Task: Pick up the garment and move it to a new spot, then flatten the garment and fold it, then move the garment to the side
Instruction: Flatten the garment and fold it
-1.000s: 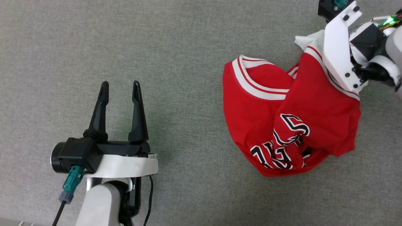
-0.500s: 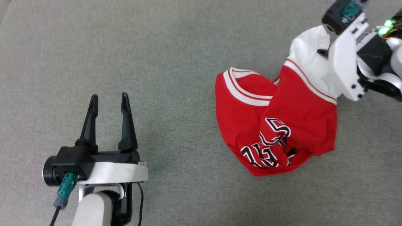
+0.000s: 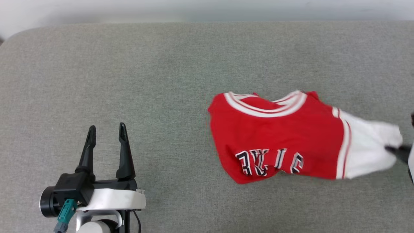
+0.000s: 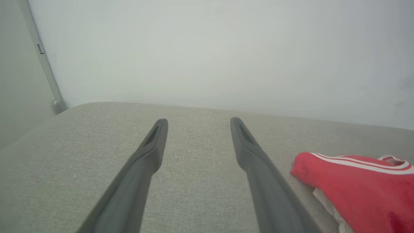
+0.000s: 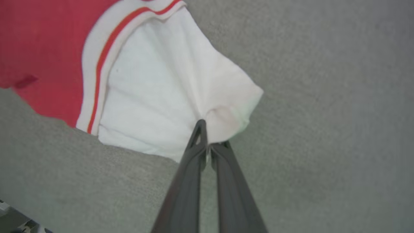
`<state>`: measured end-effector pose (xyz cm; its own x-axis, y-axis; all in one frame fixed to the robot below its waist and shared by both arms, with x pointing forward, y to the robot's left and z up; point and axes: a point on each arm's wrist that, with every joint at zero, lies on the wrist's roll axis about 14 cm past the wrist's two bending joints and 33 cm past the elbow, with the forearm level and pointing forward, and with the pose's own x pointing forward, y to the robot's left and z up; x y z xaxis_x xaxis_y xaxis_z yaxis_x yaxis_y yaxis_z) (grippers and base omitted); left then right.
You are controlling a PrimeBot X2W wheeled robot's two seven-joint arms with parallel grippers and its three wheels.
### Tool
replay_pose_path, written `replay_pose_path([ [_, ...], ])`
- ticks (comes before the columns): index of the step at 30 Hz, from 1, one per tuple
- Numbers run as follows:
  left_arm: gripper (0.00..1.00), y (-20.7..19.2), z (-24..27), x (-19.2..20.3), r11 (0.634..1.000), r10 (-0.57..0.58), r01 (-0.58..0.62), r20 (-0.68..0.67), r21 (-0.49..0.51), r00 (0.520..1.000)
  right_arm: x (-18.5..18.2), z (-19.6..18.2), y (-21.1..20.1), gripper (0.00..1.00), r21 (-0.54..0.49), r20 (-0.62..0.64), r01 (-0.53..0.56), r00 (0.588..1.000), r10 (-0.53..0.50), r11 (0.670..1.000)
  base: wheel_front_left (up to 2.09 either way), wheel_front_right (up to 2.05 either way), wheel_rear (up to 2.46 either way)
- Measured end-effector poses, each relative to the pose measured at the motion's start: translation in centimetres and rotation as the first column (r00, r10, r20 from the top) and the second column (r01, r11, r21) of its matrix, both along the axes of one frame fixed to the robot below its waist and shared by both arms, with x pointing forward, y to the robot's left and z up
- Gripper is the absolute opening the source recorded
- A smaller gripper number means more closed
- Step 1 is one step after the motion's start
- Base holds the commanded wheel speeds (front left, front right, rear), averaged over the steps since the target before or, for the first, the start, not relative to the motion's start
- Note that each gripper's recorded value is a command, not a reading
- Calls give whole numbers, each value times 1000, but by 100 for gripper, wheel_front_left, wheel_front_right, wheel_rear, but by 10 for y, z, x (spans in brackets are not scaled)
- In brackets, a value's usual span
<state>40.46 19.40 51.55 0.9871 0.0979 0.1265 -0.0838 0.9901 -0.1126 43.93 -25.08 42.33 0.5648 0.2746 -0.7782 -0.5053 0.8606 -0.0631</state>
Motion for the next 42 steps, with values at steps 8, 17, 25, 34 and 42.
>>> replay_pose_path([
  [8,100,-3,-3,0,1000,-15,15,-10,4,1000,-60,-61,-33,0,-32,-186,150,970,-154,988,0,0,0],
  [17,100,-1,6,-11,1000,-15,15,10,23,1000,-13,-1,-15,100,102,185,117,973,-134,988,0,0,0],
  [25,100,3,26,-14,998,-33,29,66,61,997,26,94,4,100,265,604,35,773,-194,964,0,0,0],
  [34,100,-2,55,10,986,-121,102,143,130,982,10,121,25,100,354,751,32,585,-305,935,0,0,0],
  [42,100,-31,81,56,938,-285,250,124,239,950,-16,117,39,100,365,782,58,523,-340,929,0,0,0],
])
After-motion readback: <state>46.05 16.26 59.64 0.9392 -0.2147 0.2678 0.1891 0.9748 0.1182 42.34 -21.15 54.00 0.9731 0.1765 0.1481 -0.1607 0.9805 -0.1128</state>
